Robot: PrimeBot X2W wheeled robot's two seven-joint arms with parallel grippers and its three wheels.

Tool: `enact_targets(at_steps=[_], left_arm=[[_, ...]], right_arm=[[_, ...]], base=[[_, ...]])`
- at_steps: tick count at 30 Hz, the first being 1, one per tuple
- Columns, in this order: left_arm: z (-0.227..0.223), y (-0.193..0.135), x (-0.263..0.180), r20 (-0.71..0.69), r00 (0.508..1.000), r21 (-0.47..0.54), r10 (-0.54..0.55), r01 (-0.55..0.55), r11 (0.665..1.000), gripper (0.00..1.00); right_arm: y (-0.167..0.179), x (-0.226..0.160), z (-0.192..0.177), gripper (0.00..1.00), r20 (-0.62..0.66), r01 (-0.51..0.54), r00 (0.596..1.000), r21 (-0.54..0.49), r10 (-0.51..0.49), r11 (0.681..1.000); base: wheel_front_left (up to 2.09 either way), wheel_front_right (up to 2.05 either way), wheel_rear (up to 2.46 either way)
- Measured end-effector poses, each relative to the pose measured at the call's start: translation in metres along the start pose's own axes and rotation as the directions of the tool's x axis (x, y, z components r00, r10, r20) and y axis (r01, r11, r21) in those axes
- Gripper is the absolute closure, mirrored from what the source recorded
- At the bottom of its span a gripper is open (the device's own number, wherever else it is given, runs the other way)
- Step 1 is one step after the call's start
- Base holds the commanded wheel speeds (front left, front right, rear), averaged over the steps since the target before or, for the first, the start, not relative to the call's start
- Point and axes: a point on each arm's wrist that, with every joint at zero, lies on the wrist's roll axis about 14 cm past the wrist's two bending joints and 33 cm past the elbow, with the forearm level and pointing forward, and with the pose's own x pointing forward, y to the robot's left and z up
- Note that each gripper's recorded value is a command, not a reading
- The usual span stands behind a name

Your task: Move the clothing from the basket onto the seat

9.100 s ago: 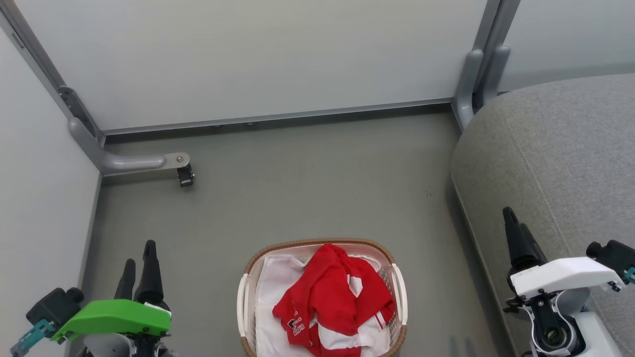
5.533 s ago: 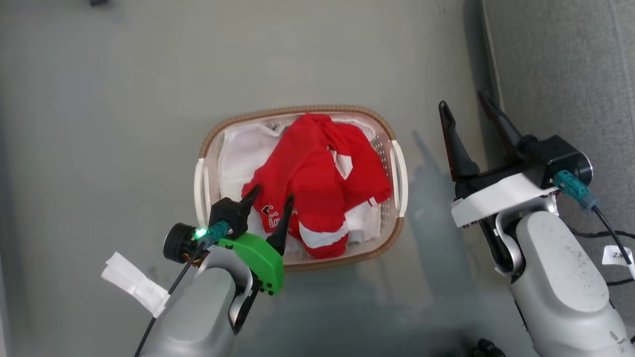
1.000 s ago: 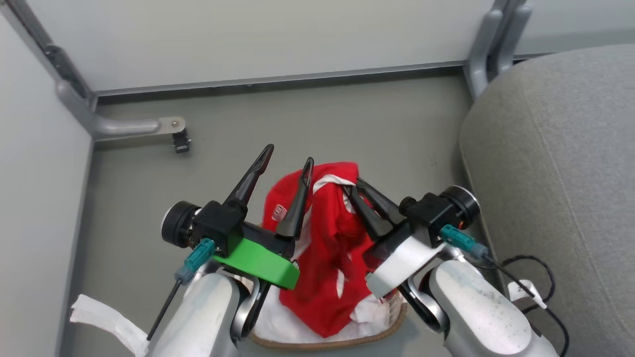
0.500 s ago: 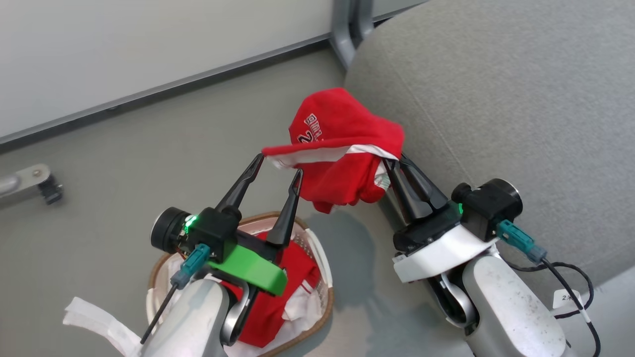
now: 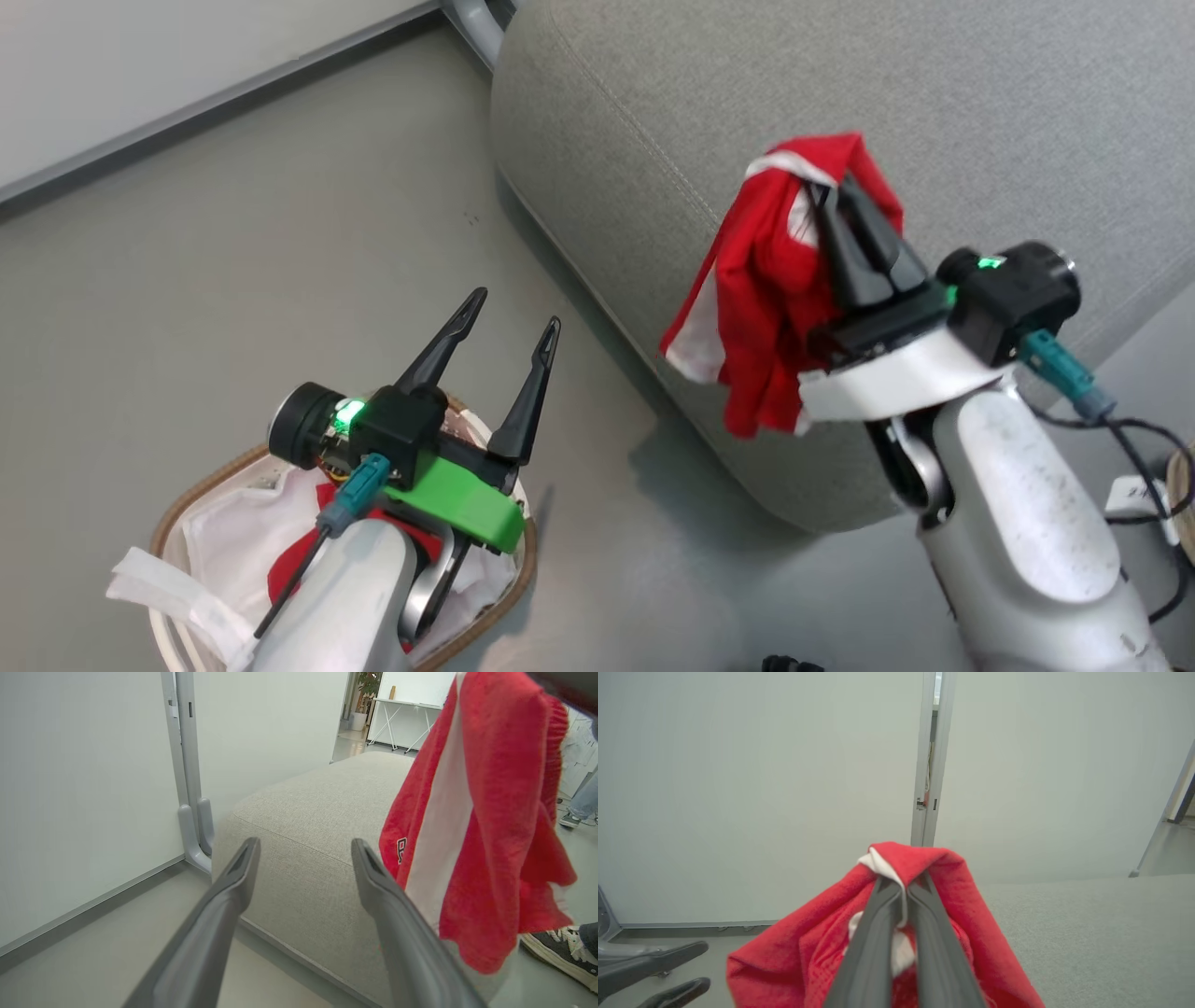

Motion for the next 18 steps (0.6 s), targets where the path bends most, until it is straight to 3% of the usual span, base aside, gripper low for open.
enact_targets(at_steps=[6, 11, 15, 18], left_arm=[[-0.025, 0.019, -0.002, -0.041, 0.999, -0.019, 0.006, -0.007, 1.000, 0.00], [-0.042, 0.039, -0.004, -0.059, 0.998, -0.035, 0.029, -0.031, 0.999, 0.00], [-0.049, 0.048, -0.003, -0.057, 0.998, -0.048, 0.032, -0.035, 0.998, 0.00], [-0.056, 0.059, -0.004, -0.062, 0.997, -0.055, 0.046, -0.049, 0.997, 0.00]], right_arm=[[-0.049, 0.041, 0.019, 1.00, 0.049, 0.041, 0.998, -0.206, -0.032, 0.978], [-0.083, 0.086, 0.034, 1.00, 0.070, 0.048, 0.997, -0.407, -0.021, 0.912], [-0.109, 0.116, 0.031, 1.00, 0.055, 0.073, 0.997, -0.488, -0.053, 0.870], [-0.125, 0.133, 0.014, 1.00, 0.019, 0.089, 0.996, -0.511, -0.092, 0.855]], base=[[0.00, 0.00, 0.00], [0.00, 0.00, 0.00], [0.00, 0.00, 0.00], [0.00, 0.00, 0.00]])
